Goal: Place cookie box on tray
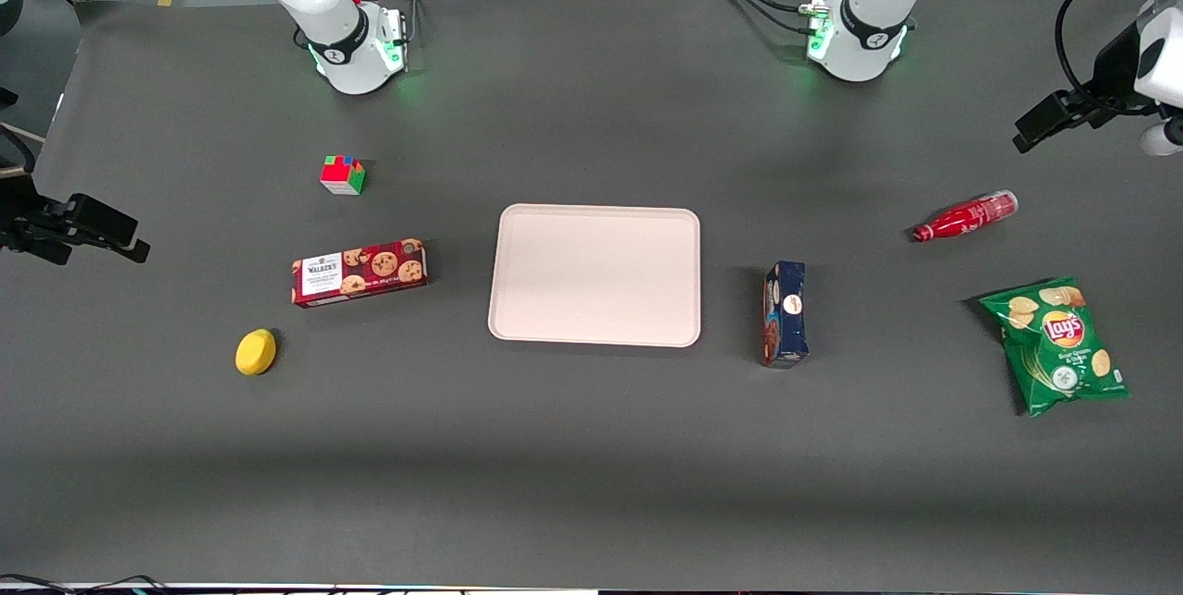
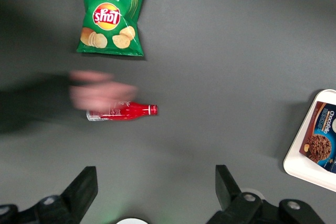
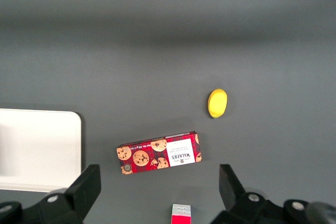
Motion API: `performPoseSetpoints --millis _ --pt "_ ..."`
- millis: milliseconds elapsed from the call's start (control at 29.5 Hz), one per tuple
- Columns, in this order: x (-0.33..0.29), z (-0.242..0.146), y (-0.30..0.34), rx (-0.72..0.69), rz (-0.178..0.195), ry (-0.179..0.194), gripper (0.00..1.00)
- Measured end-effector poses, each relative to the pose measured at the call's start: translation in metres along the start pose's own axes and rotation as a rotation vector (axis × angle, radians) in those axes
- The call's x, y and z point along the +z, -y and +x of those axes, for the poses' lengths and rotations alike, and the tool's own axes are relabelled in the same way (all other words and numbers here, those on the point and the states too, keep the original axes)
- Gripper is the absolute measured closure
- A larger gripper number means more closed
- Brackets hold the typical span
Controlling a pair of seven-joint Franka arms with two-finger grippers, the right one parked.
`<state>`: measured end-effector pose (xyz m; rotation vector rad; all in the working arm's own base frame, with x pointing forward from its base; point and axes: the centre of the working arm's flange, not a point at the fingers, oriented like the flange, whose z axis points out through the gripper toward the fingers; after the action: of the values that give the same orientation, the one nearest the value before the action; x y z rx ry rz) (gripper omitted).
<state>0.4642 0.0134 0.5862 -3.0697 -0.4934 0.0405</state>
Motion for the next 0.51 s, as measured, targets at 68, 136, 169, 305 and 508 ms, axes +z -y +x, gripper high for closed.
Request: performPoseSetpoints --millis 68,136,169,305,508 --pt "0.0006 0.0004 -0.0004 0.000 0.000 0.001 0.00" --pt "0.0009 0.0006 -0.0006 0.003 0.001 0.001 0.00" --pt "0.0010 0.0007 -0.0007 0.005 0.001 0.001 0.00" --pt "0.0012 0.0007 -0.0010 0.011 0.000 0.001 0.00" --pt "0.0011 0.0006 -0.0015 0.028 0.001 0.001 0.00"
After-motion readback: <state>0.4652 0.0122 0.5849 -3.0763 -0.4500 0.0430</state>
